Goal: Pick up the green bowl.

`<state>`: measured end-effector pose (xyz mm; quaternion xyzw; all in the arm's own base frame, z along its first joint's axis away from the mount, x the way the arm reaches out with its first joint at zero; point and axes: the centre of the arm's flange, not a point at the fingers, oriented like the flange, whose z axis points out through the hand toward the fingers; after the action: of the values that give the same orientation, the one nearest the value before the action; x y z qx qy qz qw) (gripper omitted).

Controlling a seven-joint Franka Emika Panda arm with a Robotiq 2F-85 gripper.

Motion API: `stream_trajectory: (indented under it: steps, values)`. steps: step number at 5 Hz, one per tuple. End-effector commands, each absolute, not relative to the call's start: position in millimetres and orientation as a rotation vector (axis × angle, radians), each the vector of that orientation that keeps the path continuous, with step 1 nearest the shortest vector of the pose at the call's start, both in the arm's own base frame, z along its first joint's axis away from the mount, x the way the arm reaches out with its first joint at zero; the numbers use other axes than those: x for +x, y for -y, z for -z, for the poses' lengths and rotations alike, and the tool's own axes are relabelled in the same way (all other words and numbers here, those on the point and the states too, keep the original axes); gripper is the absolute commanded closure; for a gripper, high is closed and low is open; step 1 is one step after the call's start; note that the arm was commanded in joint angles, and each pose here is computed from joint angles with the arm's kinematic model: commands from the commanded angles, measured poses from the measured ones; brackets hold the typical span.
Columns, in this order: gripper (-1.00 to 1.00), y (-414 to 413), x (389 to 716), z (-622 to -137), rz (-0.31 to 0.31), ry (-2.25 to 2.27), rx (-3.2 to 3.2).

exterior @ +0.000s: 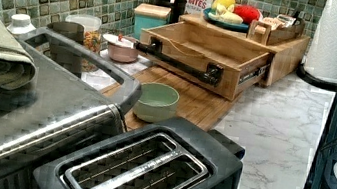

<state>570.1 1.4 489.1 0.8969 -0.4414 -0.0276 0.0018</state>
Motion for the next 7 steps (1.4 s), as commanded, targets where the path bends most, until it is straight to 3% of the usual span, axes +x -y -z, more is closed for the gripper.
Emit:
stream_trajectory:
  steps: [1, 3, 6, 7]
  values:
    - [1.00, -1.4, 570.0, -488.7, 0.087, 1.386, 2.814]
    - [1.00, -30.3, 532.7, -459.0, 0.050, 1.501, 2.786]
    - [1.00, -85.6, 504.2, -448.6, -0.022, 1.632, 2.776]
    - [0.54, -93.4, 494.7, -443.9, -0.038, 1.625, 2.789]
